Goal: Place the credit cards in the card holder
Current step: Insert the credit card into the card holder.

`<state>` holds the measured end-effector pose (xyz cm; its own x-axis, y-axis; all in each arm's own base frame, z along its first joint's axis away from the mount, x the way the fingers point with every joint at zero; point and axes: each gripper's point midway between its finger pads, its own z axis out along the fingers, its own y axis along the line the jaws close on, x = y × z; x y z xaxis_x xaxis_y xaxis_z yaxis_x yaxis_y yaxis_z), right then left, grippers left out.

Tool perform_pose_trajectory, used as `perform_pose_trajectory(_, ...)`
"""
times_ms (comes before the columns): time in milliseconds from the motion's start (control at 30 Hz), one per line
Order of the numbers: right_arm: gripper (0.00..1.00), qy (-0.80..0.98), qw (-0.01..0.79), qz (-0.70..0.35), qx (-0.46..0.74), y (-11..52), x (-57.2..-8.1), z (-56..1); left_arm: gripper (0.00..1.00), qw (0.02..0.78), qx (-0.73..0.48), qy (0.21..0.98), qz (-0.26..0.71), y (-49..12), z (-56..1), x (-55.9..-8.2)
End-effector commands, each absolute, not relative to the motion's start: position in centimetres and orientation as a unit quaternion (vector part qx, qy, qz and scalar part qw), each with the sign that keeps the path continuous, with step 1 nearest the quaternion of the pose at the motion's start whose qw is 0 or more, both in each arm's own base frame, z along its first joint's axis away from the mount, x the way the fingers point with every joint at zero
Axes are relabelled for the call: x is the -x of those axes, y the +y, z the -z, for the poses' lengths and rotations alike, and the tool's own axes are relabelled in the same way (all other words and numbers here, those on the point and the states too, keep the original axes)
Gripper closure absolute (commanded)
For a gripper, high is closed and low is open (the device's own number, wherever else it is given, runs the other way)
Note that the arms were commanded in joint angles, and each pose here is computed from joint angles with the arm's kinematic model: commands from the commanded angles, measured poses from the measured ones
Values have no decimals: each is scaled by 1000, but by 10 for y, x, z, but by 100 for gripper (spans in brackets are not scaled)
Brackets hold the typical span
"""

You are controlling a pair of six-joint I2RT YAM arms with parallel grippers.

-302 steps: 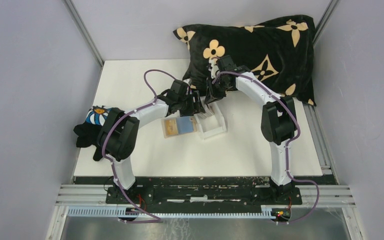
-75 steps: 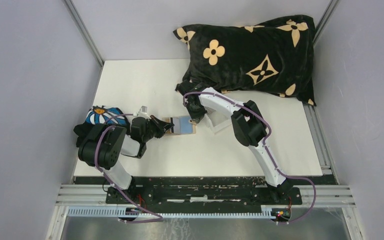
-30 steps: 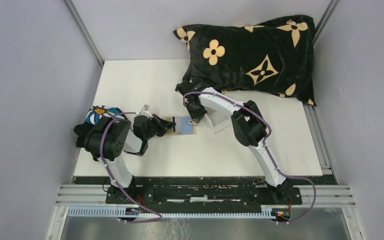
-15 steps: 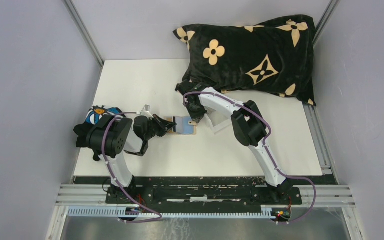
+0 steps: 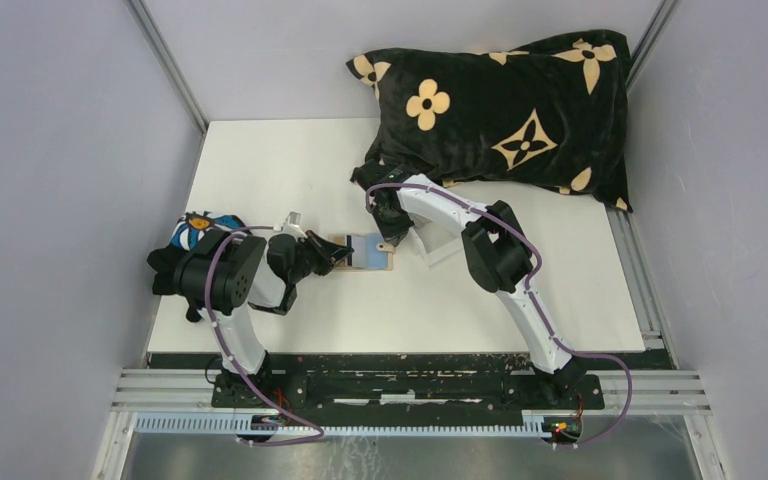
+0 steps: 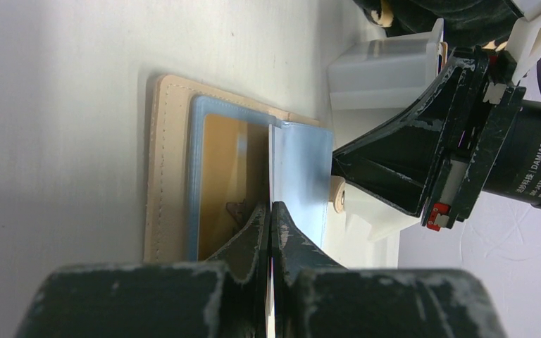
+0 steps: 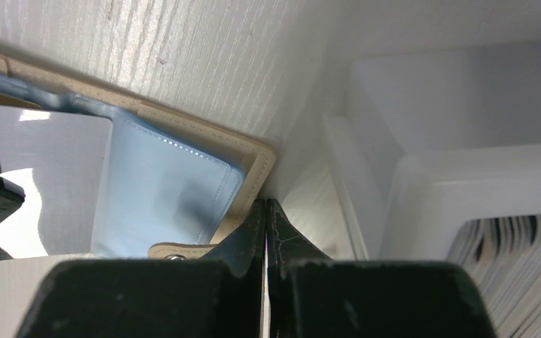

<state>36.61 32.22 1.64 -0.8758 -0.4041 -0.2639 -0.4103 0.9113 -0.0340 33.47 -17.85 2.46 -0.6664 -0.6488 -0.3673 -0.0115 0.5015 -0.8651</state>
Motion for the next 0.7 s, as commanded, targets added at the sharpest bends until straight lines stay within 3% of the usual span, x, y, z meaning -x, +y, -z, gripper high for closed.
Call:
perform_pose_trajectory(0,99,971,132,-13,201,325,-369,-11,97,331,220,799,451,-179,-14,-320)
perform_pose_trajectory(667,99,971,126,-16,202,327,-365,-9,97,330,215,787,475,-185,-21,-316)
